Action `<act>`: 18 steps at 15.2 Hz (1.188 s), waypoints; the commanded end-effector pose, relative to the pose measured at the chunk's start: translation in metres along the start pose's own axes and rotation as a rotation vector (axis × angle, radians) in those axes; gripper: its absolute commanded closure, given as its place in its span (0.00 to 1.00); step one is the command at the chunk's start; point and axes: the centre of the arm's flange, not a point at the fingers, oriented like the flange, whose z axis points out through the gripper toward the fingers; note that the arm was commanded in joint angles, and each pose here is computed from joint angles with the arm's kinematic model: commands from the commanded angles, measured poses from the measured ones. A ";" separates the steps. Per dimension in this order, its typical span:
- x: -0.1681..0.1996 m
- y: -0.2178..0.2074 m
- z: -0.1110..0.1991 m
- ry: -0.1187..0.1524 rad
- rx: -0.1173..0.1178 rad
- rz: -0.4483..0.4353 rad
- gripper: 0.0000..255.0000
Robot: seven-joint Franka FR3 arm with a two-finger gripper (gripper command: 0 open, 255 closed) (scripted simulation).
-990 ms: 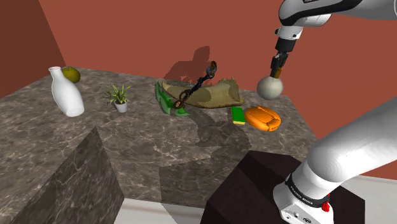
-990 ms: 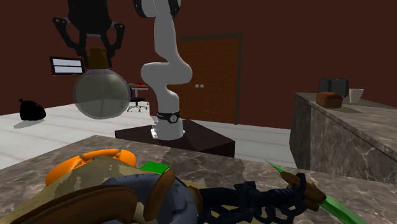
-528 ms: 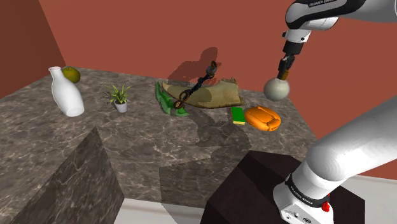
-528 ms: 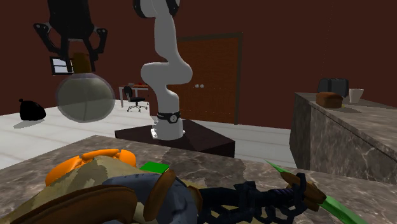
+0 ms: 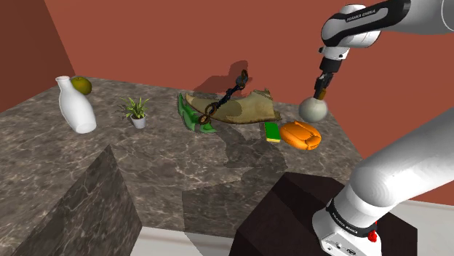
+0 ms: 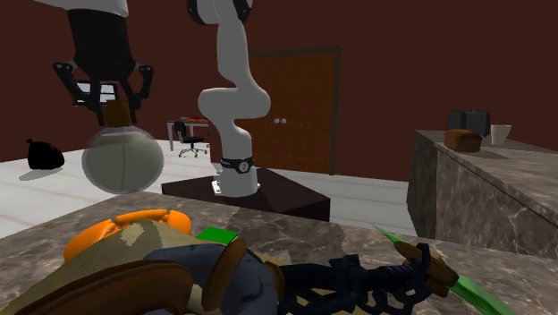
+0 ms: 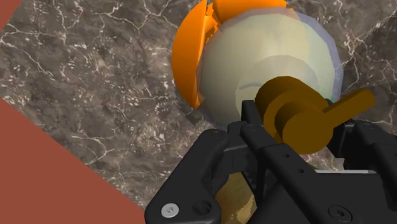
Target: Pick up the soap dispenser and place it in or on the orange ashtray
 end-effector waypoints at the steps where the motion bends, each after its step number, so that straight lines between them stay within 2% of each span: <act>1: 0.002 0.000 0.010 0.001 -0.001 0.000 1.00; 12: 0.005 0.002 0.069 0.001 -0.001 0.000 1.00; 18: 0.005 0.002 0.069 0.001 -0.001 0.000 1.00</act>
